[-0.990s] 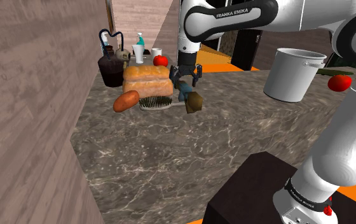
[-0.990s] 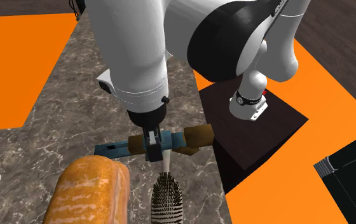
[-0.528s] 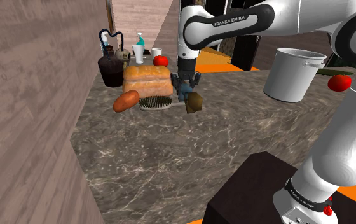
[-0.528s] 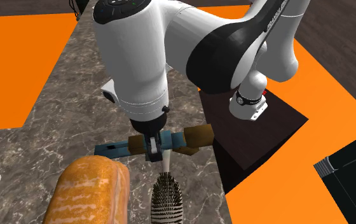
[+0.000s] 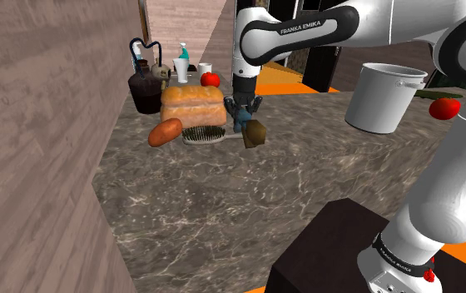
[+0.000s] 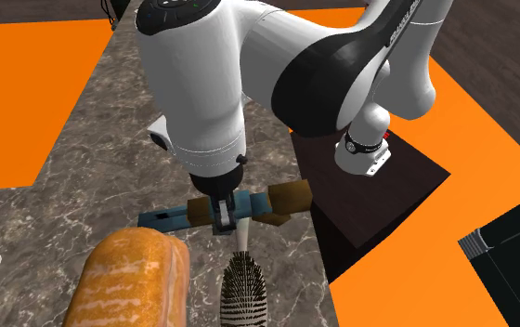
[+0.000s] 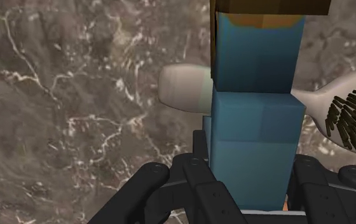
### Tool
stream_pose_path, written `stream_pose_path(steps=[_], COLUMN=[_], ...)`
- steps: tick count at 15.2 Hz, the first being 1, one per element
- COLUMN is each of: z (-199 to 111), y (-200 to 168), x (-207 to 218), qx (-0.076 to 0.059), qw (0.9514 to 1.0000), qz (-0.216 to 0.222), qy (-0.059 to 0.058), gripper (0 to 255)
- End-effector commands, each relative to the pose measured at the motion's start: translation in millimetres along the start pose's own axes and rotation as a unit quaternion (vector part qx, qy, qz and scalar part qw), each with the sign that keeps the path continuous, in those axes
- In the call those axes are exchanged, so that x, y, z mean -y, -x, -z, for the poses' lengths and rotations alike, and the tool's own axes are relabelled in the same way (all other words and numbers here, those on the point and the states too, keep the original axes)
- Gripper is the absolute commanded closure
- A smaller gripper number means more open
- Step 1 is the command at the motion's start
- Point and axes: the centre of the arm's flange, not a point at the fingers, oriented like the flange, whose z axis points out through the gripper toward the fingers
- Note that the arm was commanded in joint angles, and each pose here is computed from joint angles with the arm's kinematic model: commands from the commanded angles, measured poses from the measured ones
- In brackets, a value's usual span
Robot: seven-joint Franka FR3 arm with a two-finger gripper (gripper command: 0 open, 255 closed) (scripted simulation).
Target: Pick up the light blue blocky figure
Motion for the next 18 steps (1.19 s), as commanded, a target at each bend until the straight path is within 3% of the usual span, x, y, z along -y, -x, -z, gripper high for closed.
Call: stream_pose_path(steps=[1,18], z=[0,80], y=[0,1], x=[0,1], qx=[0.001,0.001], qw=[1.0,1.0], qz=[0.0,0.0], qy=[0.0,0.0], gripper=[255,255])
